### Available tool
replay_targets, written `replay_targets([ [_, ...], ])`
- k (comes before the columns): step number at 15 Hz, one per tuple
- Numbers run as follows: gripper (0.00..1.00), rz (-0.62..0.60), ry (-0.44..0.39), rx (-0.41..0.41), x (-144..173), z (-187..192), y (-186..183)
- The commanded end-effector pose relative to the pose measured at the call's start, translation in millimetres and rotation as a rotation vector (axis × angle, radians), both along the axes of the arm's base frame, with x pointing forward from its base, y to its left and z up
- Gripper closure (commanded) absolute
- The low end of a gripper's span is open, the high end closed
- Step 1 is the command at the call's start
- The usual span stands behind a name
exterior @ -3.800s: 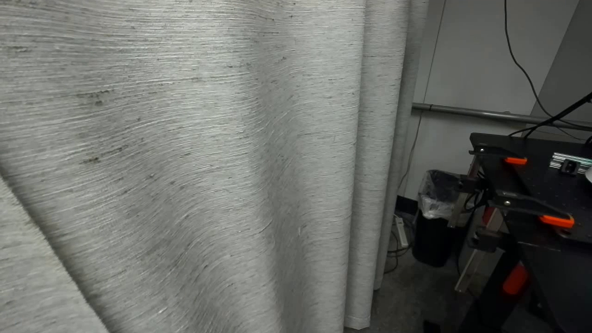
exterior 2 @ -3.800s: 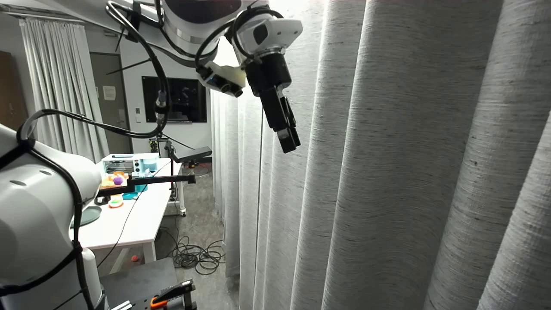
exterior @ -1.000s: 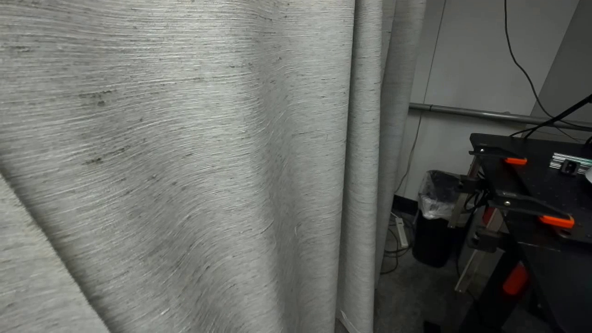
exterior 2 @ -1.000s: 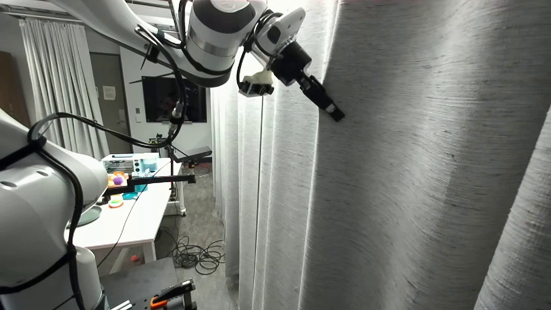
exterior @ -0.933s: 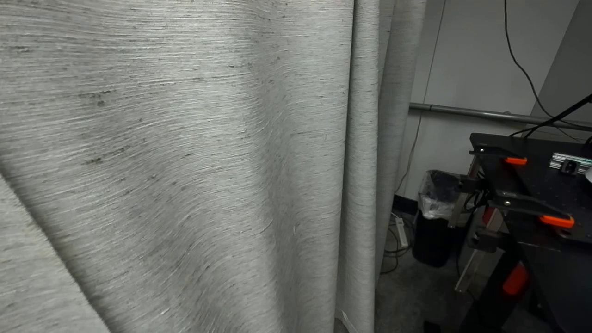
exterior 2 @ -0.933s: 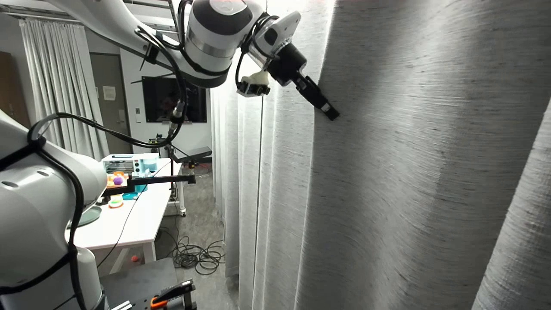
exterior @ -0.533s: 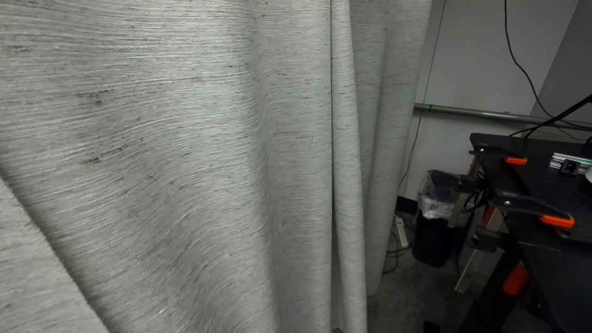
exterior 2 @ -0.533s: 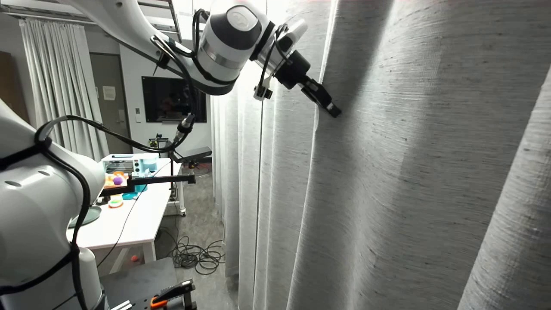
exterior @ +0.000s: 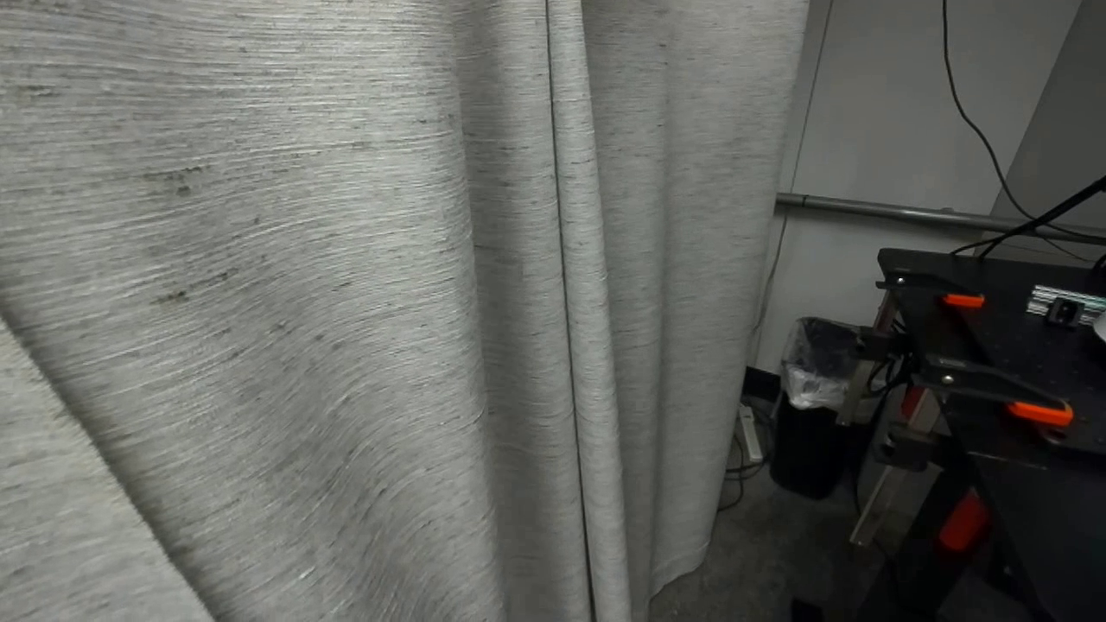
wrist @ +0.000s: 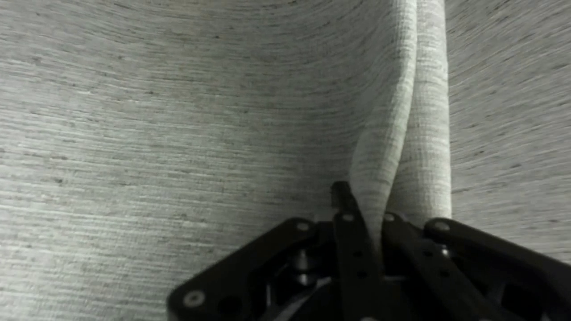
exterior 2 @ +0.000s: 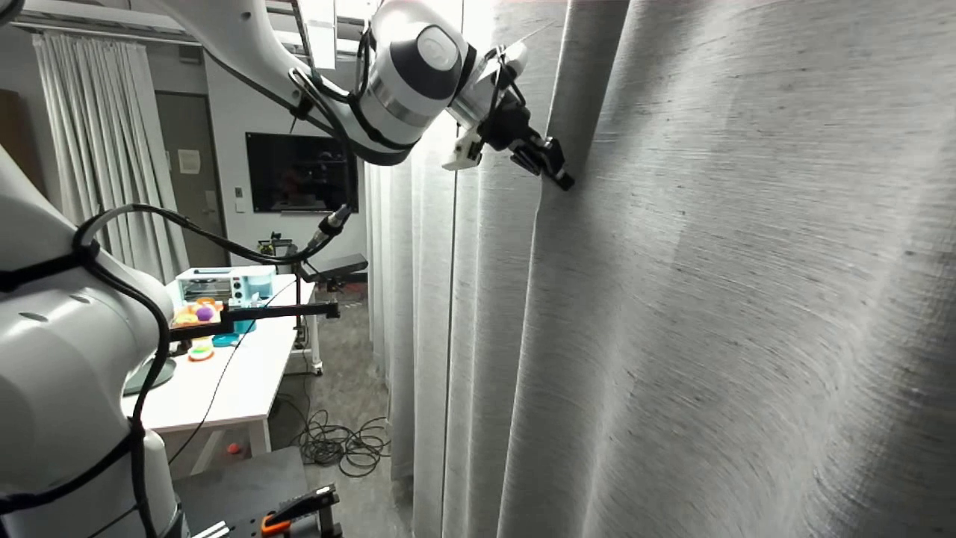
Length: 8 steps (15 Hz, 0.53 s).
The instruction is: Draw the curtain open
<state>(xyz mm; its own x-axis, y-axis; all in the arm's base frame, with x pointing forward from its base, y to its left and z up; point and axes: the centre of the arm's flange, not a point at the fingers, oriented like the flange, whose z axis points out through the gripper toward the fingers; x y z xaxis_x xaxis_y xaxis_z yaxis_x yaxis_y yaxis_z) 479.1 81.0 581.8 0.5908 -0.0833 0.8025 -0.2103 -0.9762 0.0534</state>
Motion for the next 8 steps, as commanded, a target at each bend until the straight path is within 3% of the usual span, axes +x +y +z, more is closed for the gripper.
replay_targets([
  [1,0.99,0.144,0.09,-0.007,20,-47,65],
  [8,0.99,0.325,0.102,-0.06,8,-60,154],
])
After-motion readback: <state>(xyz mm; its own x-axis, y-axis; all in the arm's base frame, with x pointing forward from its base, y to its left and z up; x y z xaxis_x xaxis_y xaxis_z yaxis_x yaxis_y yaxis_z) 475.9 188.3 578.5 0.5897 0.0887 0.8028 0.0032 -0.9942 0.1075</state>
